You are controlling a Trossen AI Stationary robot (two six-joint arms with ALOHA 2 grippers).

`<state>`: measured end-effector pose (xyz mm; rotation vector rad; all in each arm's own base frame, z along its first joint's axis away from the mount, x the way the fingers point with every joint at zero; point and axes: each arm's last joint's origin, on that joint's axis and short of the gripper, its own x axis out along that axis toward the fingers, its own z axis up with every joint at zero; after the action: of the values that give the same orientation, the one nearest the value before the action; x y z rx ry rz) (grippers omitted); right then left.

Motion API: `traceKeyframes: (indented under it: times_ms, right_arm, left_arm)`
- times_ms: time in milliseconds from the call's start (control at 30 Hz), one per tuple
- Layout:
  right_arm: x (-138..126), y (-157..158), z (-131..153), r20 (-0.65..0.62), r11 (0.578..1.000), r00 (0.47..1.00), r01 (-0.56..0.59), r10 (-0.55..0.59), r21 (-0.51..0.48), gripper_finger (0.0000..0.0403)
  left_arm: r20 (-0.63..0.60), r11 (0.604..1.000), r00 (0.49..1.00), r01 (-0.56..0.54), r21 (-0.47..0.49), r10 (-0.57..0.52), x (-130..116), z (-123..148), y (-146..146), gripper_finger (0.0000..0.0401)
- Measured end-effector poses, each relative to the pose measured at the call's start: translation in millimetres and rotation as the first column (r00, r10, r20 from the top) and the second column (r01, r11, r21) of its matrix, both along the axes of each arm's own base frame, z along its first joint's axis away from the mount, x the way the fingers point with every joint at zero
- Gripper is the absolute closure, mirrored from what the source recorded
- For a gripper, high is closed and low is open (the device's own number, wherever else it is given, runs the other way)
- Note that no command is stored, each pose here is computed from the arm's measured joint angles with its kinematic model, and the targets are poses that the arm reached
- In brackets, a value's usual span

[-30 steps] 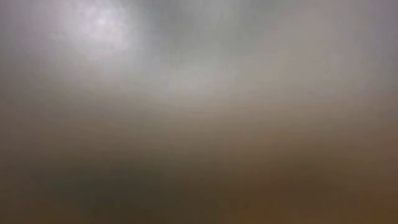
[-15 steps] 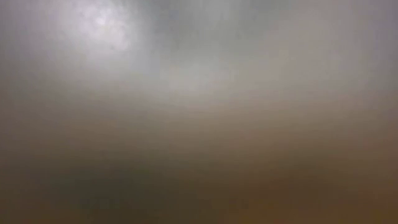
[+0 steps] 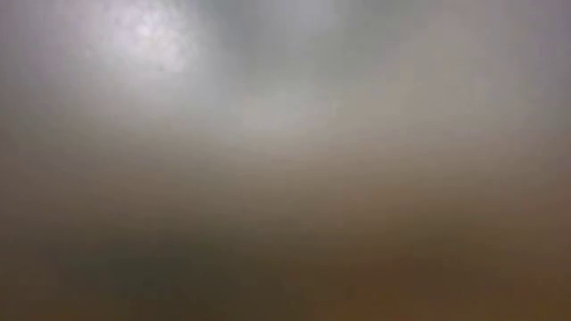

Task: Sort silverware by color (type)
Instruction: Put the blue fork into the yellow bin

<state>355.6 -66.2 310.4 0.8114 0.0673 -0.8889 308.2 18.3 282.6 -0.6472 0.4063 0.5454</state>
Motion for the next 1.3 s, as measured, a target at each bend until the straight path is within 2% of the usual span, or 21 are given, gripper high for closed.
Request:
traceKeyframes:
  times_ms: [467, 600, 767, 1033, 1100, 1167, 1300]
  right_arm:
    - [18, -2, -27, 0.008, 0.996, 1.000, -0.003, 0.002, 0.089, 0.0301]
    - [22, -2, -26, 0.026, 0.994, 0.999, -0.030, 0.027, 0.106, 0.0326]
    - [22, 1, -24, -0.031, 0.990, 0.993, -0.112, 0.115, 0.086, 0.0385]
    - [23, 2, -10, -0.025, 0.977, 0.979, -0.201, 0.203, 0.063, 0.0395]
    - [22, 4, -8, -0.040, 0.966, 0.967, -0.250, 0.253, 0.073, 0.0395]
    - [21, 5, -5, -0.074, 0.935, 0.935, -0.340, 0.348, 0.100, 0.0395]
    - [12, 10, -14, -0.206, 0.872, 0.854, -0.430, 0.477, 0.234, 0.0395]
  left_arm:
    - [-0.003, 1.000, 1.000, -0.005, 0.026, 0.005, 0, 0, 0, 0.0400]
    - [-0.033, 0.999, 0.999, -0.011, 0.030, 0.012, -1, -2, 1, 0.0400]
    - [-0.009, 0.994, 0.997, -0.078, 0.072, 0.079, -2, 1, 4, 0.0400]
    - [-0.013, 0.993, 0.996, -0.089, 0.076, 0.091, -2, 0, 6, 0.0401]
    - [-0.019, 0.994, 0.996, -0.082, 0.073, 0.083, -2, 0, 5, 0.0401]
    - [-0.040, 0.997, 0.998, -0.037, 0.072, 0.040, -3, -1, 4, 0.0401]
    - [-0.087, 0.995, 0.993, 0.083, 0.064, -0.077, -5, -1, -1, 0.0401]
